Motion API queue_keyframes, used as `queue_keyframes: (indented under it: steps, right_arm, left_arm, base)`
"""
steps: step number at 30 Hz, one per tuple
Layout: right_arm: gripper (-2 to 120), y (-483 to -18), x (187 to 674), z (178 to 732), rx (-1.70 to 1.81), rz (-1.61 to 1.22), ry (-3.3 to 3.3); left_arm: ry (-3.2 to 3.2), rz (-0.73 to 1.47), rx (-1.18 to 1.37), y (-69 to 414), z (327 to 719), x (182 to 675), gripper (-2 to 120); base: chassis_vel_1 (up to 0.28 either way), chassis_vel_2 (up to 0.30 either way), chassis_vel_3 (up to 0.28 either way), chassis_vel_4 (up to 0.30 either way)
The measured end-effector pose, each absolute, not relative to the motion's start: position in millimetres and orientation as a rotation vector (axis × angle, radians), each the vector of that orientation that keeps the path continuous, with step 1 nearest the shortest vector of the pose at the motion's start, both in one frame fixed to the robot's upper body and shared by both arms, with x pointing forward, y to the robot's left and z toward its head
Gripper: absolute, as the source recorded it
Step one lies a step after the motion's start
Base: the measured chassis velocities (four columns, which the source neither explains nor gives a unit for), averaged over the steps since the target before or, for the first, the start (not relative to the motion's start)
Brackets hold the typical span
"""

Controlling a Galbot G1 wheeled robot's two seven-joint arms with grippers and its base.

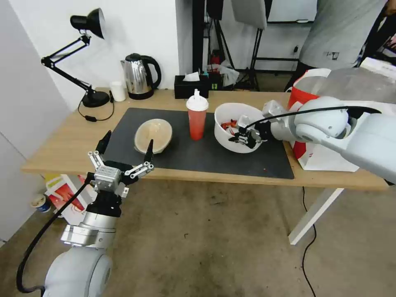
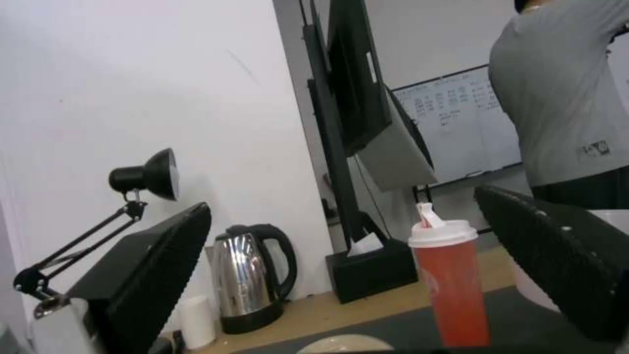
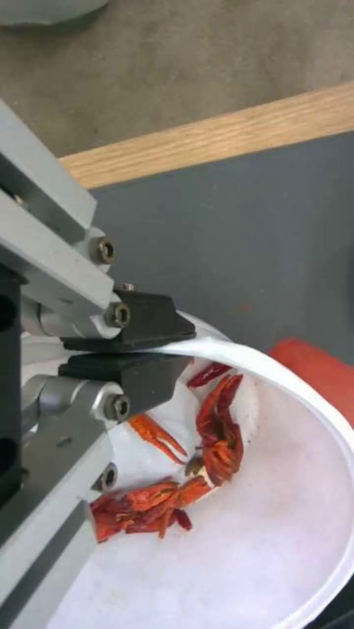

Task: Pick up the trash from the table and place it into the takeout bag.

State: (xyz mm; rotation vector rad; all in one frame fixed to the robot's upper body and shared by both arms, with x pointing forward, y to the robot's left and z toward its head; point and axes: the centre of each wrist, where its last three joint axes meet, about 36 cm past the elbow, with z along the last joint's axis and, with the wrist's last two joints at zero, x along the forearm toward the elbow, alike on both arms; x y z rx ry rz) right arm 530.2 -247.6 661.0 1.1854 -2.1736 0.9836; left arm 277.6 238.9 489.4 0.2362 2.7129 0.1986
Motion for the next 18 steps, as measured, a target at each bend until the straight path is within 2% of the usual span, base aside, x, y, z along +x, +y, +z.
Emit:
queue_keyframes:
  steps: [18]
  right_arm:
    - [0,-245.0,525.0,727.5,1.22,1.072,-2.235]
  left_arm:
    - [2.703,0.209,0.24,236.1,486.9,279.0,100]
  base:
    - [0.0,0.0,0.0,0.0]
